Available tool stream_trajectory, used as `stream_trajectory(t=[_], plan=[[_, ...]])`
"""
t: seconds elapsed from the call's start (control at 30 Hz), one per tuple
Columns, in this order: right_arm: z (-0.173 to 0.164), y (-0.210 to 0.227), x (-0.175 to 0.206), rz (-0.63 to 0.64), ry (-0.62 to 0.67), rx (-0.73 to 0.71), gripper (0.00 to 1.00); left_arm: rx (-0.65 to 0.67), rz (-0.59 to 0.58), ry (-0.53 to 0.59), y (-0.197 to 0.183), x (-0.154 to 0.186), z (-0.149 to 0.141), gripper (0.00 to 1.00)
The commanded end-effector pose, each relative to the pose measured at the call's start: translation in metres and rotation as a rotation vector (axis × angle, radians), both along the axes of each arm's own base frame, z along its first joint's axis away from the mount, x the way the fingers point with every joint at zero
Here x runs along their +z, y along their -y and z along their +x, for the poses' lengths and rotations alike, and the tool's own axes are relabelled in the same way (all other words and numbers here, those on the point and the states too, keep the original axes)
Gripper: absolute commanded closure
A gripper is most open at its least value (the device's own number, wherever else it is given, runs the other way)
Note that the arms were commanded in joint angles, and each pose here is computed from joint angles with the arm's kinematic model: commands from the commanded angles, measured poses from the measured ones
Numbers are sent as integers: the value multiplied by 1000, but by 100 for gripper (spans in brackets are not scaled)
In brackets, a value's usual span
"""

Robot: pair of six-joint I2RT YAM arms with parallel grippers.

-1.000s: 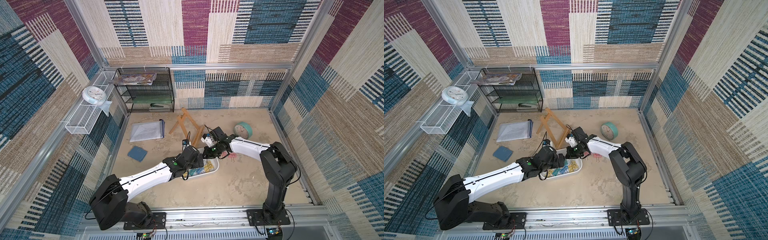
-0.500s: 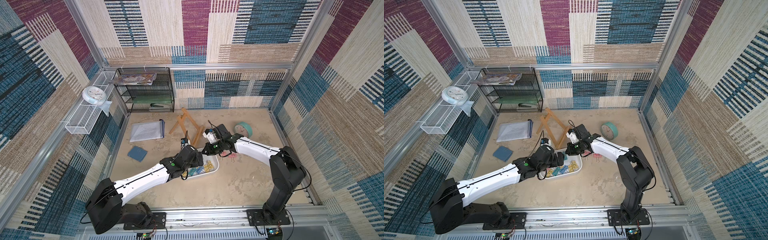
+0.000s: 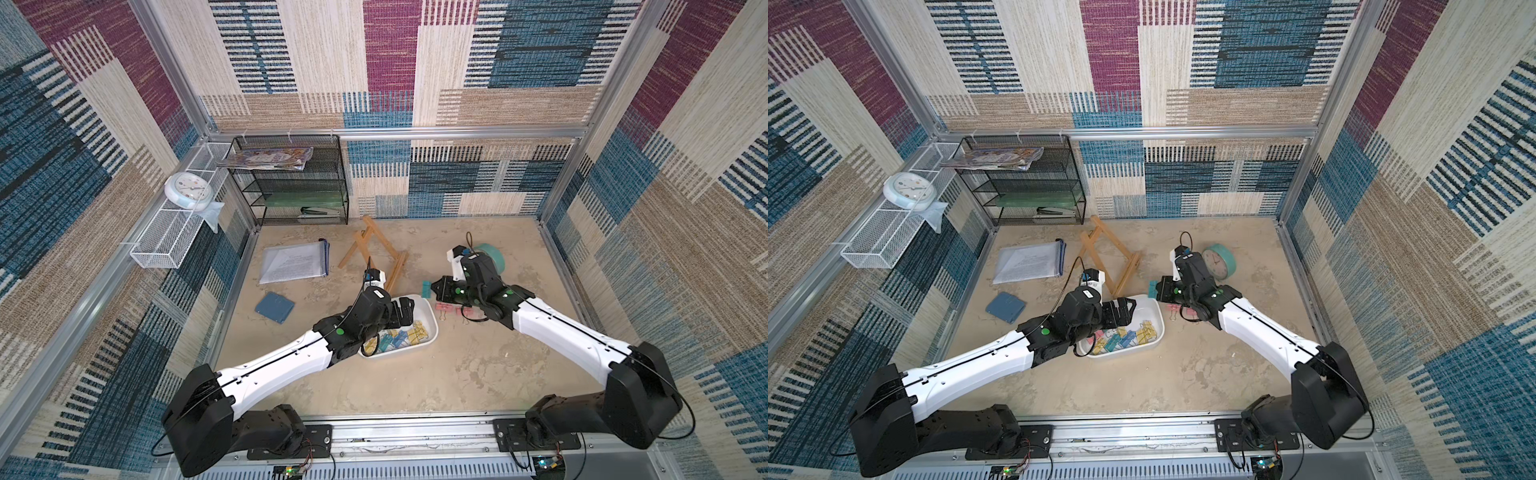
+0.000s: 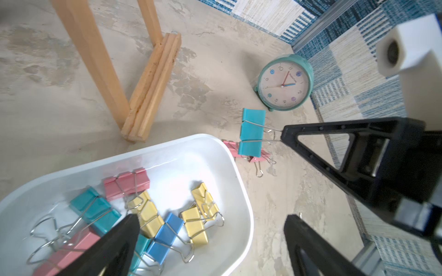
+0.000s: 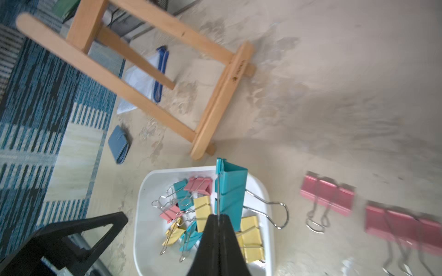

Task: Take out the binder clips from the storage box
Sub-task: Place the binder clip at the center of the board.

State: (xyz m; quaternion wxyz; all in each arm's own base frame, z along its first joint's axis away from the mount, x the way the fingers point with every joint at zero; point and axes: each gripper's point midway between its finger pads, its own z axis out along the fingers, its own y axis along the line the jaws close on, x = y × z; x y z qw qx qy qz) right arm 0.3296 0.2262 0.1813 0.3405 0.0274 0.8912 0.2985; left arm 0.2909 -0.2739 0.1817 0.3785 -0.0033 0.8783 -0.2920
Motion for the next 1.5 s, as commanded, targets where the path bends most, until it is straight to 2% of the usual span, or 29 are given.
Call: stream_trajectory(t=[0.0,0.17,0.4,0.5,0.77,1.1,1.3,1.47], plan=[[12,47,15,76,65,-288,100,-89,-50,17,25,11,2,2],[0,102,10,164,72,-513,100,-175,-42,-6,55,7,0,2],[-18,145,-45,281,-164,-714,100,-289,-36,-29,98,3,-7,1],[-26,157,-62,346,-220,-800,100,-333,-14,-37,113,1,-12,1],[-43,190,-87,447,-241,-1035,100,-394,8,-78,134,-12,-21,1],[-26,186,-101,481,-237,-1045,100,-386,48,-102,133,-19,-19,1],[-17,179,-116,492,-277,-1046,100,-382,61,-112,132,-22,-19,1],[-9,170,-125,433,-324,-992,100,-372,69,-112,129,-23,-18,1]])
